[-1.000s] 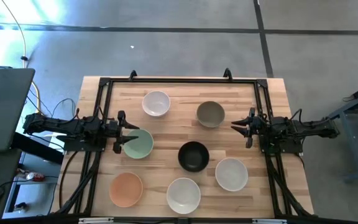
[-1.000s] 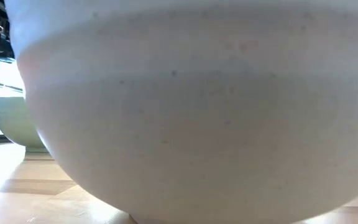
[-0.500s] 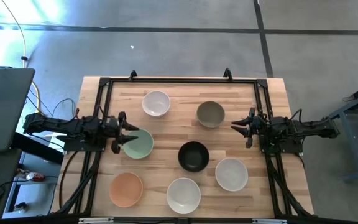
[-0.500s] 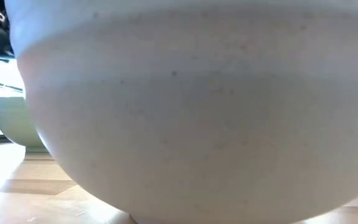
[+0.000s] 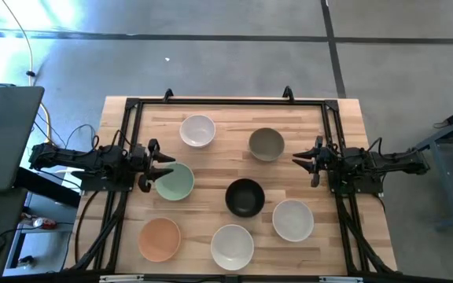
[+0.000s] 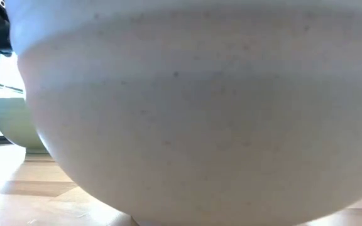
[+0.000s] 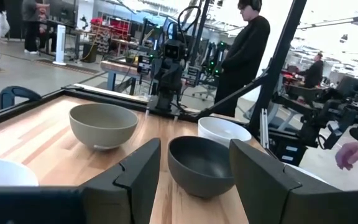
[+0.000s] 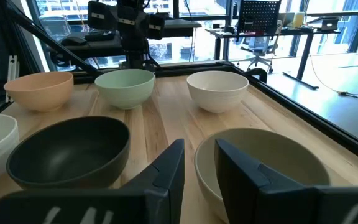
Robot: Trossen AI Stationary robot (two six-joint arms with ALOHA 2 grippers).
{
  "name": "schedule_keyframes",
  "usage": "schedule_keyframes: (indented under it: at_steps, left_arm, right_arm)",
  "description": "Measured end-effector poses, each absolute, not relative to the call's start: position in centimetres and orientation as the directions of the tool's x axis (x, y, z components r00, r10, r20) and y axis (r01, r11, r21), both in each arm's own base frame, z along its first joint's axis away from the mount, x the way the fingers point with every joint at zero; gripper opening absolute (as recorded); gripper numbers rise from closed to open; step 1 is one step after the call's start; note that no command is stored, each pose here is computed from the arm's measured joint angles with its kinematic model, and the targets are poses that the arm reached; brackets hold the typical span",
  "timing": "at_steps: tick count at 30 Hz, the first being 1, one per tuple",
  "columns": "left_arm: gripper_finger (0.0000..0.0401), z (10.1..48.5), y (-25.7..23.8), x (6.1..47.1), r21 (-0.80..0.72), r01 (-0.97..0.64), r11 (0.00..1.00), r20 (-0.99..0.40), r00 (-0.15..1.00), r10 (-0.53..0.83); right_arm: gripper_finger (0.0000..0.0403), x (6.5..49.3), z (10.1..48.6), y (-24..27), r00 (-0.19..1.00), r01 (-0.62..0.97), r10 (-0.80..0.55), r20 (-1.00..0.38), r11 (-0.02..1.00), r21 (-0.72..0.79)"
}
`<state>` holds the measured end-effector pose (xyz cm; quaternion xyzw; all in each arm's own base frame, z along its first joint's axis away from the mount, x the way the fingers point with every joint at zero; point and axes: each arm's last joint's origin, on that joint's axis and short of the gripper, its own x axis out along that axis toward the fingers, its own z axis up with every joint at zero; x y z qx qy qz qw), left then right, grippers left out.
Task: Nest bowls inside each other
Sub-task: Stack the top white bowl on top of the black bowl
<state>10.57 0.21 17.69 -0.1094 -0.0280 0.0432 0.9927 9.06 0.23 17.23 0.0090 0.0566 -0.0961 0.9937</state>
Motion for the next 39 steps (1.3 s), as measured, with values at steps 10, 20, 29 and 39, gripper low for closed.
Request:
schedule_keyframes:
  at_steps: [10, 20, 29, 39]
  left_arm:
    - [0.0182, 17.87, 0.18, 10.56, -0.261, -0.063, 0.963, 0.065, 0.994, 0.083]
    - [0.0182, 17.83, 0.18, 10.57, -0.235, -0.066, 0.97, 0.061, 0.995, 0.083]
    - [0.0182, 17.82, 0.17, 10.57, -0.177, -0.065, 0.982, 0.06, 0.995, 0.077]
    - [0.0182, 17.85, -0.01, 10.58, -0.172, -0.004, 0.985, 0.063, 0.998, 0.015]
  right_arm:
    - [0.0078, 9.06, 17.24, 0.23, 0.975, 0.192, -0.19, -0.114, 0.981, 0.007]
    - [0.0078, 9.06, 17.23, 0.23, 0.975, 0.192, -0.19, -0.115, 0.981, 0.007]
    - [0.0078, 9.06, 17.24, 0.23, 0.975, 0.192, -0.19, -0.114, 0.981, 0.007]
    - [0.0078, 9.06, 17.23, 0.23, 0.975, 0.192, -0.19, -0.114, 0.981, 0.007]
